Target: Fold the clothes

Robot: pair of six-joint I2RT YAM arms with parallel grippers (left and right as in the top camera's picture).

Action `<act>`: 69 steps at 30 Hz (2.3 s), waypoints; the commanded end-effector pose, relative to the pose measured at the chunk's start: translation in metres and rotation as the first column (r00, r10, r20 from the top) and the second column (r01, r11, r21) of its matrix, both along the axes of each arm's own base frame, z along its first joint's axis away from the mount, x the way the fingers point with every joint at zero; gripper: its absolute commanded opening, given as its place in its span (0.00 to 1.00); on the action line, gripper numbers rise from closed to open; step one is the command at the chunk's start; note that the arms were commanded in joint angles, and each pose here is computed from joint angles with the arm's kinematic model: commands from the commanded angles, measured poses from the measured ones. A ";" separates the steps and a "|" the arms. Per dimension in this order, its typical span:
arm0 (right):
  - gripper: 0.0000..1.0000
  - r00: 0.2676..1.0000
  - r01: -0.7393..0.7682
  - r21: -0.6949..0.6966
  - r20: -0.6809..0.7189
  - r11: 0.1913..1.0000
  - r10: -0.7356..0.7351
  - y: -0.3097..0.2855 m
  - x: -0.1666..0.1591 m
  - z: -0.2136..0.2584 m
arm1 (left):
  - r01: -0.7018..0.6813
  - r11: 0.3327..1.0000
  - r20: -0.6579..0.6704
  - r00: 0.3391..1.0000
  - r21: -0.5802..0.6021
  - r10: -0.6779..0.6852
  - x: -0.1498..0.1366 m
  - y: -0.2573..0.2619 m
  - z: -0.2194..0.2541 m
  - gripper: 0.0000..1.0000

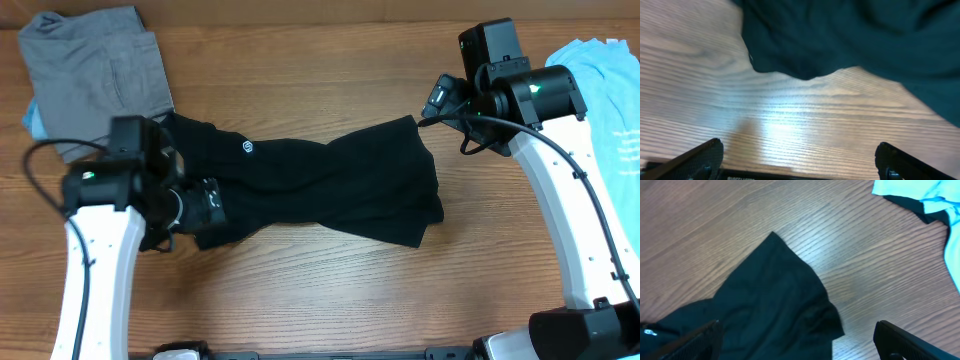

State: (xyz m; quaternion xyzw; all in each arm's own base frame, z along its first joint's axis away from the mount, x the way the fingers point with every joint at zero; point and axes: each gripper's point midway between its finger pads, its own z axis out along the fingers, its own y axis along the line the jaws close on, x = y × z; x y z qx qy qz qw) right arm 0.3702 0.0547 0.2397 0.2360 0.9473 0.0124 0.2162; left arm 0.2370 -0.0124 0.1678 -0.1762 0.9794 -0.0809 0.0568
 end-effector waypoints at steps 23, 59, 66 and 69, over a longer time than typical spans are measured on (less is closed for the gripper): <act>1.00 0.999 -0.013 -0.039 -0.032 0.999 0.012 -0.024 0.002 -0.028 | -0.057 0.995 -0.147 0.987 0.082 0.069 0.034 0.037 -0.119 0.96; 0.90 0.979 -0.078 0.133 -0.177 0.988 0.101 -0.033 0.008 -0.074 | 0.013 1.000 -0.282 0.959 0.020 -0.007 0.031 0.029 -0.174 0.06; 0.91 0.923 -0.054 0.229 -0.360 0.972 0.136 -0.018 -0.009 -0.122 | 0.014 1.000 -0.286 0.958 0.021 -0.007 0.030 0.029 -0.174 0.04; 0.88 0.901 -0.020 0.236 -0.417 0.972 0.120 -0.025 -0.024 -0.141 | 0.014 1.000 -0.286 0.958 0.020 -0.007 0.030 0.029 -0.174 0.04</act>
